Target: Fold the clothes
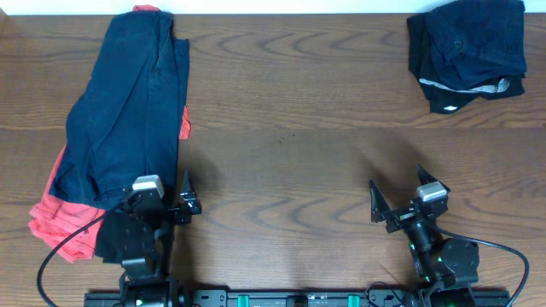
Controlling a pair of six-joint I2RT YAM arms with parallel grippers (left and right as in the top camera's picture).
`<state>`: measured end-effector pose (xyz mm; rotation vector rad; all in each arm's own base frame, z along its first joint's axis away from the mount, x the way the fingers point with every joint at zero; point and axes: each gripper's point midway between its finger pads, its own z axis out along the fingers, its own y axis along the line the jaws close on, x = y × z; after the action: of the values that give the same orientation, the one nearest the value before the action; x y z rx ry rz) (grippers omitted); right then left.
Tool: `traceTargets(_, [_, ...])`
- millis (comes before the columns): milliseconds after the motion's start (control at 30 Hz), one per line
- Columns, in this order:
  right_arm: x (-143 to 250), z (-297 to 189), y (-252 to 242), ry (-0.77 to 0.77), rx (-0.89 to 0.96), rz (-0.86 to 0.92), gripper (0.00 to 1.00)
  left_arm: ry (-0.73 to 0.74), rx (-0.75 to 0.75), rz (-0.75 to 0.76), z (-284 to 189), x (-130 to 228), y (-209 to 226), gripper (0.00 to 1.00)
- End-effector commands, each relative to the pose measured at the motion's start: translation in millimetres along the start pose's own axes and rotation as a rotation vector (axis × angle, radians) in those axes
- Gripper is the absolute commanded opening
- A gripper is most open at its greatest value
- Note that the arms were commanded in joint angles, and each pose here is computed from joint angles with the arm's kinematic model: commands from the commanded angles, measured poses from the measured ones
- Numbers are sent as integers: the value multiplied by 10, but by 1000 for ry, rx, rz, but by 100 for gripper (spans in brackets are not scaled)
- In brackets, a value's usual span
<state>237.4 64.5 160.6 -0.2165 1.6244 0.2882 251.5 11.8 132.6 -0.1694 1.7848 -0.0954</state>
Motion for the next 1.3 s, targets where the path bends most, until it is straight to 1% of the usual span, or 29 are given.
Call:
traceTargets(0, [-1, -4, 3, -3, -2, 2, 99, -51, 14, -7, 6, -30, -8, 98])
traceTargets(300, [-1, -4, 3, -3, -2, 2, 99, -141, -9, -7, -91, -215, 51, 98])
traceTargets(567, [-1, -4, 3, -3, -2, 2, 99, -119, -13, -9, -102, -152, 59, 98])
traceTargets(700, [-1, -4, 3, -3, -2, 2, 99, -80, -19, -12, -93, -58, 73, 98])
traceTargets(1267, [-1, -4, 3, -3, -2, 2, 99, -79, -19, -12, -91, -55, 74, 98])
